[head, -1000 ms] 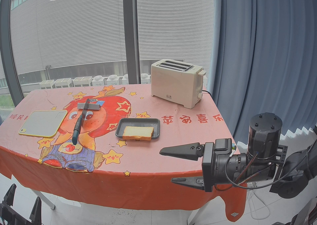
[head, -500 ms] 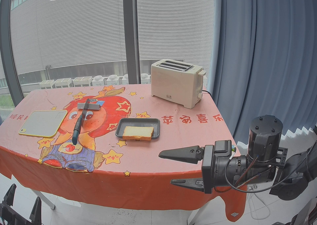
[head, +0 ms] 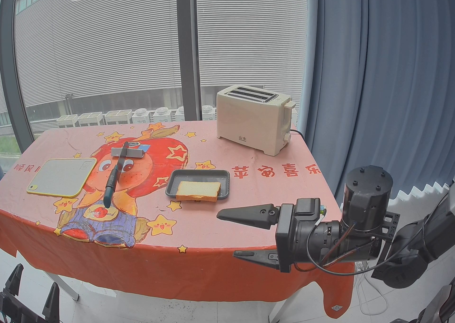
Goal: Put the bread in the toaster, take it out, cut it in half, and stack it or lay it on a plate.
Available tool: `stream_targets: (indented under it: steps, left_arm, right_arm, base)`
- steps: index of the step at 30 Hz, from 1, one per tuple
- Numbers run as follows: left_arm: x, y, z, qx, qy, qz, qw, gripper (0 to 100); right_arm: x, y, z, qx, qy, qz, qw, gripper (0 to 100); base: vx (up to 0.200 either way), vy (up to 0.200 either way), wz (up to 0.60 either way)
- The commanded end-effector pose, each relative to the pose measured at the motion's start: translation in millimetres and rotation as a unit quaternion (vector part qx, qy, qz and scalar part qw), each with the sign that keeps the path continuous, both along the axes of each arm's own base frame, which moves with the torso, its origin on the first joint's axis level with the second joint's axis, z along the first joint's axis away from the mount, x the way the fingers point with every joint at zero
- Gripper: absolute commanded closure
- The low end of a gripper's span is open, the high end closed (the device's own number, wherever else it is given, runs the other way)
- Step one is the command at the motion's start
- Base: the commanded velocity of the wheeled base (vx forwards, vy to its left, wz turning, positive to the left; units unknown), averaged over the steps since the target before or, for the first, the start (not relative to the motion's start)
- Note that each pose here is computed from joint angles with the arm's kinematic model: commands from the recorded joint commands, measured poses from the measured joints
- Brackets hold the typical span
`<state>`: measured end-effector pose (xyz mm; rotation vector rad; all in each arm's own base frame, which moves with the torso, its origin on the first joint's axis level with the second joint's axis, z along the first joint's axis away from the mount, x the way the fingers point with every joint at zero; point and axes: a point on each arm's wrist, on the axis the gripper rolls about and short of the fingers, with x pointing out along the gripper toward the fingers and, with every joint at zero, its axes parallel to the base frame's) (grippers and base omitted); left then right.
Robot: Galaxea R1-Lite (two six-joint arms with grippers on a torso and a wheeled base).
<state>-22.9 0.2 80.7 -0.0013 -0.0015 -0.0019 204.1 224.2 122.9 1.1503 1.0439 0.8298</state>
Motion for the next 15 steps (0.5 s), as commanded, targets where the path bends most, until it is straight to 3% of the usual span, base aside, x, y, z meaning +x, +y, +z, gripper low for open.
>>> stream_targets:
  steps: [1, 15]
  left_arm:
    - [0.2, 0.0, -5.2, 0.0, 0.002, 0.0, 1.0, 0]
    - [0.3, 0.0, -5.2, 0.0, 0.002, 0.0, 1.0, 0]
  right_arm:
    - [7.7, 5.6, -5.5, -0.004, 0.006, -0.002, 1.0, 0]
    - [13.2, 13.3, -6.3, 0.005, 0.025, -0.006, 0.9997, 0]
  base:
    - [0.0, 0.0, 0.0]
    - [0.0, 0.0, 0.0]
